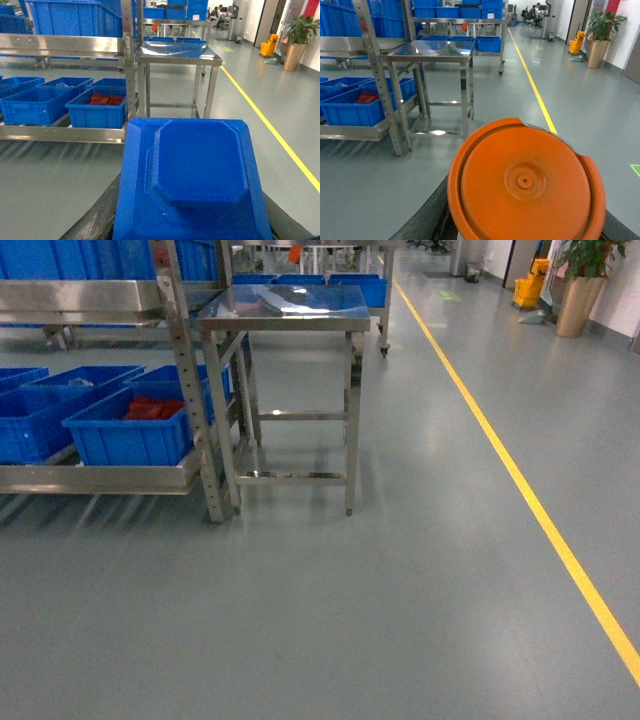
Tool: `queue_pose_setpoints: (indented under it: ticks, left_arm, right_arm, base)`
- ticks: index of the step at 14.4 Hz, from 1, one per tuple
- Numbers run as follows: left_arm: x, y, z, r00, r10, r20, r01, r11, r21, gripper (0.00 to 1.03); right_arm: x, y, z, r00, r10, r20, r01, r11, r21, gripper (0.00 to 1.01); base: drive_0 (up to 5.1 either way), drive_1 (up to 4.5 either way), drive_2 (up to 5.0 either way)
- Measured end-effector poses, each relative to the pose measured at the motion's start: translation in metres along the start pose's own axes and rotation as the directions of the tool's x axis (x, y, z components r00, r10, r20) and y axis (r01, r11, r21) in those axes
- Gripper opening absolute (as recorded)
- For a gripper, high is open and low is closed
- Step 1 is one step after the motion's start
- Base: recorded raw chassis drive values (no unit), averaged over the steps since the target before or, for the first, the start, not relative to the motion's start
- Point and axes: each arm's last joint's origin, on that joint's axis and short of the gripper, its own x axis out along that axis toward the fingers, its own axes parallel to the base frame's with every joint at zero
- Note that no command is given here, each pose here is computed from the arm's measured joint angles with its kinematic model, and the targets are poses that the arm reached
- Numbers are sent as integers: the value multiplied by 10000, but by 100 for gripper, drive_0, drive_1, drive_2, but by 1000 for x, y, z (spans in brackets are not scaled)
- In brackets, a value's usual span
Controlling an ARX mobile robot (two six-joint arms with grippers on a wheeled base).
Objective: Sort blue parts and orange caps into right shelf containers
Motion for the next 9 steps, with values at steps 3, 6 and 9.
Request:
queue_pose_setpoints:
  ticks: [3,6,9]
  left_arm:
    - [0,0,0,10000,0,0,0,10000,0,43]
    - [0,0,0,10000,11,-11,-11,10000,0,43]
    - [0,0,0,10000,-4,0,4,10000,0,43]
  right_arm:
    - [0,0,0,10000,4,-4,-4,10000,0,45]
    - [0,0,0,10000,0,4,0,10000,0,45]
    - [0,0,0,10000,0,0,0,10000,0,45]
  base:
    - [5,437,-426]
    - [7,439,-424]
    - [7,439,-424]
